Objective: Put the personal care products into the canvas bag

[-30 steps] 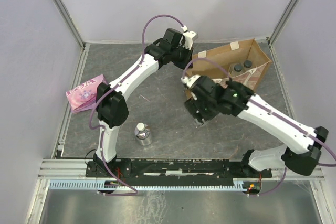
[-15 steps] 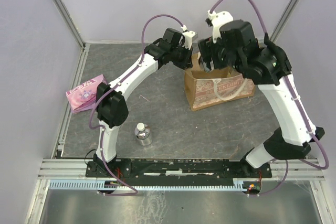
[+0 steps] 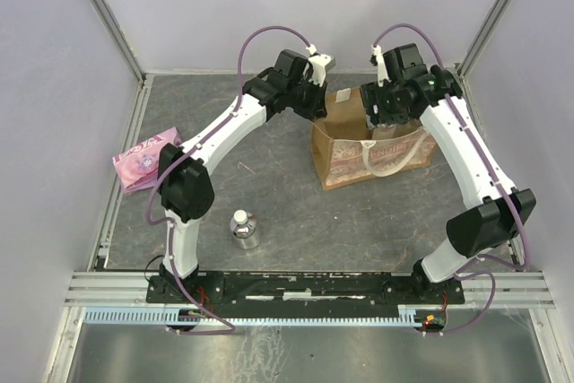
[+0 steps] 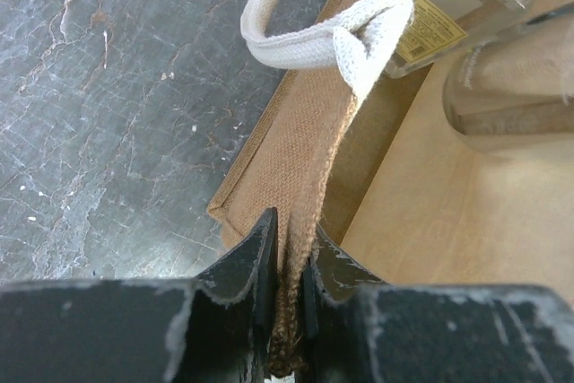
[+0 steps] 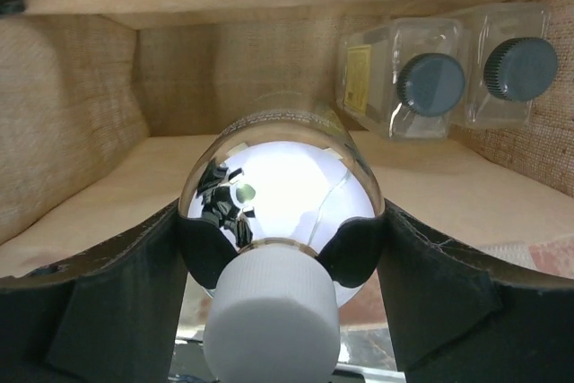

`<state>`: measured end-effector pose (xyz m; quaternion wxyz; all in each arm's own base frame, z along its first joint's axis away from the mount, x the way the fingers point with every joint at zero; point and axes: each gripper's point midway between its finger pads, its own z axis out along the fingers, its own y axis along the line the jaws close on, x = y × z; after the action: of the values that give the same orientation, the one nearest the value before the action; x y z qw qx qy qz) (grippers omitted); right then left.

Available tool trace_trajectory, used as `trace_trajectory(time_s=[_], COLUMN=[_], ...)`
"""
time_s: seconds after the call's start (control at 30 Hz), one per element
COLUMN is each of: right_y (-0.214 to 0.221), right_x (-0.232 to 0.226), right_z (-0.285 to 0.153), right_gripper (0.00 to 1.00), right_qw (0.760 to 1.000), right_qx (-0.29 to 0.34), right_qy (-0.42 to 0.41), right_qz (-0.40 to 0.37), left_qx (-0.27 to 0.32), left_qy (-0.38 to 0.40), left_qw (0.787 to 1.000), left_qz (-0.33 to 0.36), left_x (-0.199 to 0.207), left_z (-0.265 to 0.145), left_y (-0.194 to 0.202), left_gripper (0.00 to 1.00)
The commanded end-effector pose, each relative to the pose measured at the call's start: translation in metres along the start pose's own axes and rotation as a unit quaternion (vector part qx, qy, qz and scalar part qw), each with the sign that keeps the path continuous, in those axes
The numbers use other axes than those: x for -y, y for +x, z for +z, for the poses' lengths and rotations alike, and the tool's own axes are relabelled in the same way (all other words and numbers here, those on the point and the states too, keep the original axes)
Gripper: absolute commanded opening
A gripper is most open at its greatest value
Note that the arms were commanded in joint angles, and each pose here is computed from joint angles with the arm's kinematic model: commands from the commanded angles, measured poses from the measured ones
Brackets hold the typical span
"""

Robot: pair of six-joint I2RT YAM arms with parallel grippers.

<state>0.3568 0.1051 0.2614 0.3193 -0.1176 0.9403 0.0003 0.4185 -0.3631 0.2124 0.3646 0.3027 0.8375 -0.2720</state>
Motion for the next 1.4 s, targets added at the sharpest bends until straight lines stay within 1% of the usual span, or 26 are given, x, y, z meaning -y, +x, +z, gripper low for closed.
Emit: trace_trajectory(time_s=[0.0,0.3,0.53,0.83,0.97,1.17,1.33,1.37], right_y=[-0.05,-0.037,-0.035,-0.013,-0.001,0.022,0.032,0.033], right_x=[0.005,-0.011,-0.028,-0.008,-0.002,0.021,0.022,0.02], right_z=[-0.016,0.029,0.063,0.097,0.109,0.12,0.127,0.128], right_gripper=[0.21,0.21,0.19,0.16,0.16,0.16,0.17,0.19], right_qw=[0.992,0.993,0.991,0.998,0.997,0.996,0.994,0.994], right_qx=[0.119,0.076,0.041,-0.016,-0.041,-0.084,-0.099,-0.099], right_qy=[-0.035,-0.084,-0.119,-0.058,-0.047,-0.013,-0.017,-0.022], right_qz=[0.031,0.04,0.054,0.032,0.038,0.042,0.034,0.035], left_qx=[0.062,0.065,0.066,0.076,0.078,0.075,0.073,0.074], left_qy=[0.008,0.013,0.01,0.008,0.007,0.004,0.004,0.004], left_qw=[0.998,0.998,0.998,0.997,0.997,0.997,0.997,0.997], left_qz=[0.023,0.016,0.012,0.011,0.011,0.011,0.009,0.01], left_x=[0.008,0.009,0.009,0.011,0.01,0.009,0.007,0.007], left_z=[-0.034,-0.032,-0.034,-0.039,-0.04,-0.037,-0.035,-0.035], left_y=[-0.041,-0.045,-0.045,-0.052,-0.053,-0.053,-0.054,-0.054], left_gripper=[0.19,0.19,0.19,0.19,0.19,0.19,0.19,0.19])
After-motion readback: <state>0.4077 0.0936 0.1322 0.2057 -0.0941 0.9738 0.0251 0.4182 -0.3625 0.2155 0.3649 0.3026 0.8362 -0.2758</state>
